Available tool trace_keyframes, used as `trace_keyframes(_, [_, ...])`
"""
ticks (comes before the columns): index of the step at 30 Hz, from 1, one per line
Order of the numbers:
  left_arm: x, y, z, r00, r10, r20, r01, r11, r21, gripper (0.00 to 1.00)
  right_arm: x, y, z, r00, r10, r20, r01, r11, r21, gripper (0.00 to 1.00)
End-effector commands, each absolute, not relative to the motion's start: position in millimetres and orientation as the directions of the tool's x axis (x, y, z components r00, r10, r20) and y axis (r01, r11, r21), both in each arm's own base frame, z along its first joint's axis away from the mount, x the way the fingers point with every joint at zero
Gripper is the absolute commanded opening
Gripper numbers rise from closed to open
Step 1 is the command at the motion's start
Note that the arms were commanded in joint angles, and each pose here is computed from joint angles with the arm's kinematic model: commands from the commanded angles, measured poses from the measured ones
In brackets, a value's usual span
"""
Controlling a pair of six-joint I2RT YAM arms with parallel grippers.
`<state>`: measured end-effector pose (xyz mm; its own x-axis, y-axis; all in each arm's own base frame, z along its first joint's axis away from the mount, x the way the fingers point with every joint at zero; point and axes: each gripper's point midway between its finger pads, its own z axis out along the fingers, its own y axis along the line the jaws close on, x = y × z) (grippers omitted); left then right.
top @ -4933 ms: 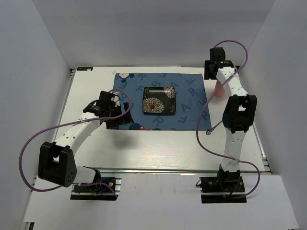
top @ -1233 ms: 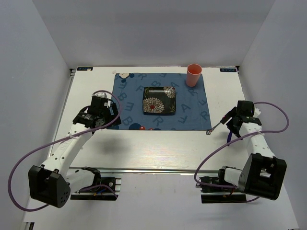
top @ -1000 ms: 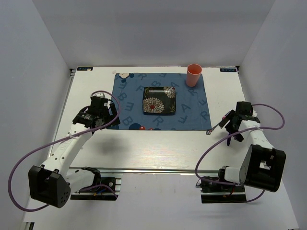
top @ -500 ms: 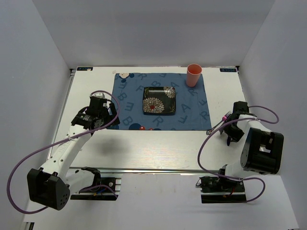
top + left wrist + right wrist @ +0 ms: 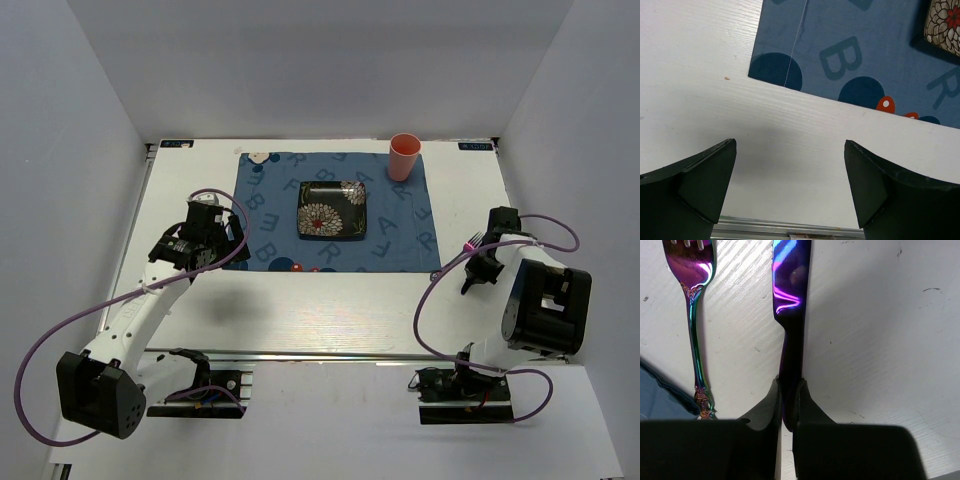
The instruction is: Set the dinner table for one person
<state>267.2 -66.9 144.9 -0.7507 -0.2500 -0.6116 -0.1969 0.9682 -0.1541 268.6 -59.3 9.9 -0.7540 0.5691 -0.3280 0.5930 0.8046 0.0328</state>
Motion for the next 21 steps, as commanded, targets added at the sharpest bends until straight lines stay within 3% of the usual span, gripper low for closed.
trace_keyframes(1, [268, -68, 151, -0.740, -0.245, -0.627, -0.178, 0.969, -0.168, 0.98, 229, -40, -31, -0.798, 0.582, -0.157, 0.588, 0.809, 0.012, 0.00])
trace_keyframes(4, [268, -68, 151, -0.739, -0.245, -0.627, -0.177, 0.969, -0.170, 0.98, 226, -38, -30, -0.790, 0.592, -0.160, 0.598, 0.801, 0.014, 0.00])
trace_keyframes(10, [268, -69, 152, -0.736, -0.242, -0.632, -0.170, 0.970, -0.174, 0.98, 238, -61, 13, -0.708, 0.609, -0.358, 0.655, 0.756, -0.008, 0.00])
trace_keyframes(21, [268, -71, 152, -0.738, -0.240, -0.631, -0.161, 0.970, -0.181, 0.98, 261, -59, 71, -0.698, 0.519, -0.494, 0.602, 0.798, -0.011, 0.00])
